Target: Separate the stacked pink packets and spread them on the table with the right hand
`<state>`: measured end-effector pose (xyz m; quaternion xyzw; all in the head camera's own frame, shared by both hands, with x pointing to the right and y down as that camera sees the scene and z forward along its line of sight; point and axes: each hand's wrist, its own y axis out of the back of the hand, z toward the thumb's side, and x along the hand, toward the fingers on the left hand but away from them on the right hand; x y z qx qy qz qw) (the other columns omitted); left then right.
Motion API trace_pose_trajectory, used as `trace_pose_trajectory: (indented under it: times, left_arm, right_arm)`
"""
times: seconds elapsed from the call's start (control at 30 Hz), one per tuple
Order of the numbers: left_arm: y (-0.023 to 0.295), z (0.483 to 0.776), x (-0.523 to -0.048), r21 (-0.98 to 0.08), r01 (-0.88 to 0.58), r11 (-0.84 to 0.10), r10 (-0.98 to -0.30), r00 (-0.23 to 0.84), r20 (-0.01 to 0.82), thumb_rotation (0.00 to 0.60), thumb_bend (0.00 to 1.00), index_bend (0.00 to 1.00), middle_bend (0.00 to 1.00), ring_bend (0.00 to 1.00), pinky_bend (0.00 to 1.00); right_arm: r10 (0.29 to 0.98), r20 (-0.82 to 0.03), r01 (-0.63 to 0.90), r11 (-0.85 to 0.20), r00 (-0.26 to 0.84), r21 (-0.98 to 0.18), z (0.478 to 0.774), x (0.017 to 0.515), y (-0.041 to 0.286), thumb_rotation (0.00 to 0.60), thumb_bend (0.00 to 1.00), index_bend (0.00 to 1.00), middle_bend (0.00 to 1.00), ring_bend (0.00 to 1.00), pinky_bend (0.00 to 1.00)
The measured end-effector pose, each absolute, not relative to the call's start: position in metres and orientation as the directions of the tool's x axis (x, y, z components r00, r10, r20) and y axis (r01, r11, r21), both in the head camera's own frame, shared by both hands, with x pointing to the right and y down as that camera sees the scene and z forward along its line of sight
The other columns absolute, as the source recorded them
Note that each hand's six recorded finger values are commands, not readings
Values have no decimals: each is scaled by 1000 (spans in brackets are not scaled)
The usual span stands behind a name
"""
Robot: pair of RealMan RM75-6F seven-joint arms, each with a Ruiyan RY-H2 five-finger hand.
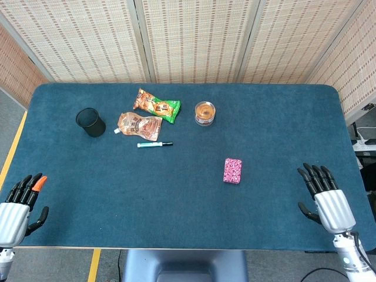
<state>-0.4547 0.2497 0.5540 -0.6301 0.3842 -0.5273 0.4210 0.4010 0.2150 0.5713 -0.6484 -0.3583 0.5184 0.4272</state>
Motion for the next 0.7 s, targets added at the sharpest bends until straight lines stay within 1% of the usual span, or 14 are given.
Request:
trace_pose_trajectory:
  times: [0.13, 0.27, 0.37, 0.43, 0.57, 0.7]
  left_arm:
    - [249, 556, -455, -934, -50, -354, -927, 147, 344, 600, 458, 0, 53, 53, 153]
    - [249, 555, -451, -934, -66, -352, -926, 169, 337, 600, 458, 0, 53, 55, 162]
    - [247, 552, -452, -936, -77, -342, -929, 175, 325, 600, 459, 0, 53, 55, 165]
    - [247, 553, -453, -935, -78, -345, -929, 171, 328, 600, 459, 0, 53, 55, 166]
    - [247, 555, -459, -932, -79, -353, -928, 155, 338, 600, 458, 0, 52, 56, 168]
    - [248, 556, -459, -934, -76, -350, -930, 150, 336, 600, 458, 0, 52, 56, 169]
  right_arm:
    - [910, -365, 15, -375, 200, -927, 572, 403, 214, 600, 198, 0, 0, 0, 0]
    - [910, -362, 13, -372, 203, -928, 576, 403, 211, 600, 198, 0, 0, 0, 0]
    - [902, -362, 7, -374, 235, -928, 581, 395, 205, 600, 198, 0, 0, 0, 0]
    - [888, -372, -22, -381, 271, -924, 586, 387, 199, 600, 198, 0, 0, 0, 0]
    - [835, -411, -142, -387, 366, -911, 599, 366, 183, 600, 199, 0, 0, 0, 0]
    - [739, -470, -305, -361, 483, -881, 617, 332, 164, 600, 199, 0, 2, 0, 0]
